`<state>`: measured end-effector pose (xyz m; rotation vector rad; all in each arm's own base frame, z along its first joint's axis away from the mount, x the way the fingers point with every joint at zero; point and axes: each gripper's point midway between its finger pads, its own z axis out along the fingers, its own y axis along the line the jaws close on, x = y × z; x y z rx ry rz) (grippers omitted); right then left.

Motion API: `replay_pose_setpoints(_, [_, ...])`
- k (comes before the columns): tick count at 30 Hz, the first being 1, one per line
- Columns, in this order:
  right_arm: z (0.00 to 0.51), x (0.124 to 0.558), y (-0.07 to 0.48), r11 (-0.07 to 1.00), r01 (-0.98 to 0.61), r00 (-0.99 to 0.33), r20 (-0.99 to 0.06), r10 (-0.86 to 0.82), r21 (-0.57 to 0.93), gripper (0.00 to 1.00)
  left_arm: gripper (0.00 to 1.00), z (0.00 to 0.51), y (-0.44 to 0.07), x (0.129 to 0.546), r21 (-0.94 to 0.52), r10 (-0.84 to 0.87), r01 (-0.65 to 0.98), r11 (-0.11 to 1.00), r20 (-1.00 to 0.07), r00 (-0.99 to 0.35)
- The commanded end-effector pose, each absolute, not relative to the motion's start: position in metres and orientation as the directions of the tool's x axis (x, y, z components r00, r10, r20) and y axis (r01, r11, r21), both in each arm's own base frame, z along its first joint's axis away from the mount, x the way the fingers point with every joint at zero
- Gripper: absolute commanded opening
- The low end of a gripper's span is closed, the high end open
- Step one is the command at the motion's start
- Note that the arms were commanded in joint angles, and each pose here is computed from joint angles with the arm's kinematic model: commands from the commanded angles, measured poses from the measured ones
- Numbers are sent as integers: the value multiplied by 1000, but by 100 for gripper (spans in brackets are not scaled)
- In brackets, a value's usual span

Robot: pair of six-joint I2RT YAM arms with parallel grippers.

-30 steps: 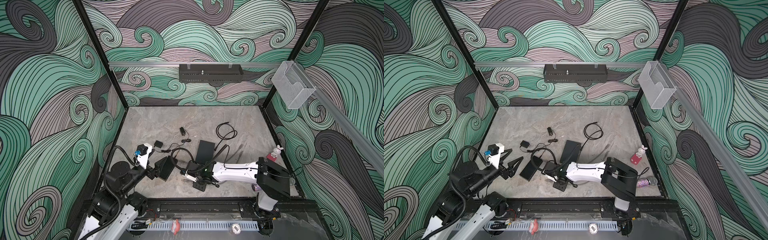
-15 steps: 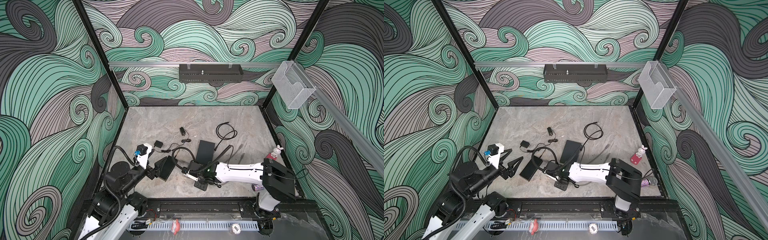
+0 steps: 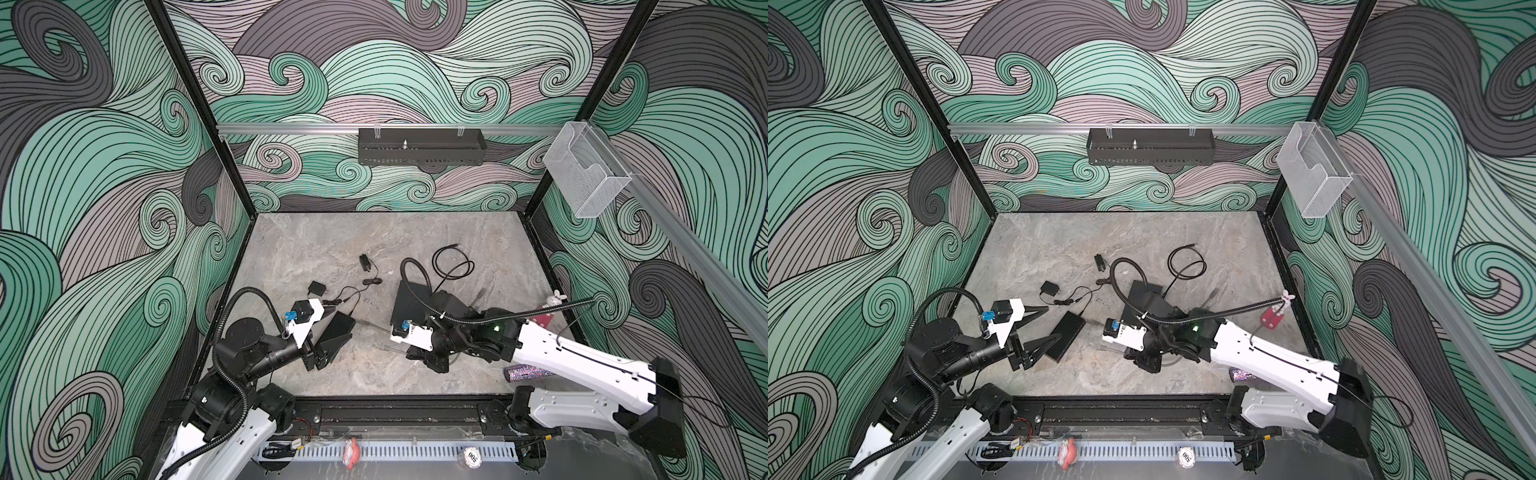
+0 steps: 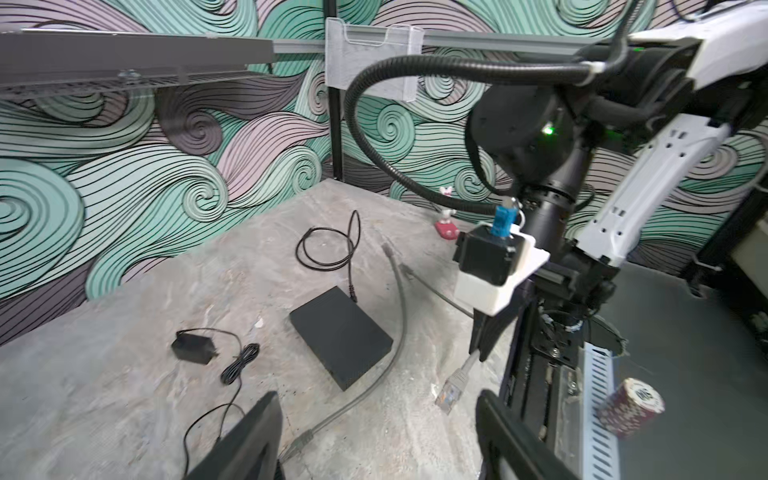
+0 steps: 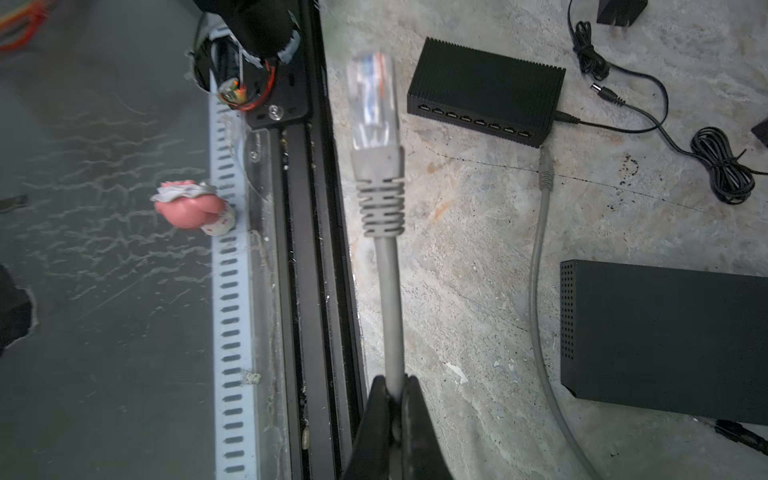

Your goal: Insert the plug into the switch port

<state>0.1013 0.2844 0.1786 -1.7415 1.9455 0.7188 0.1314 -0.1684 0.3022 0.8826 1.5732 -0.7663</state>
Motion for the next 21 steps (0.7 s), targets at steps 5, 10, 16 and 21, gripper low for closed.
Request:
replay_pose_setpoints(5, [207, 67, 278, -84, -965, -112, -684, -721, 247, 0, 74, 317, -192, 99, 7, 120, 966, 258, -993, -24])
replay_pose_setpoints(10, [217, 63, 278, -113, -953, -128, -712, -691, 281, 0, 73, 314, -196, 93, -10, 126, 979, 202, -991, -36])
replay_pose_setpoints(16, [218, 70, 280, -82, -960, -139, -712, -688, 266, 0, 65, 308, -200, 99, -65, 122, 977, 201, -988, -91])
replay_pose_setpoints(21, [220, 80, 285, -50, -970, -143, -720, -679, 240, 0, 62, 297, -204, 104, -103, 128, 976, 189, -983, -129])
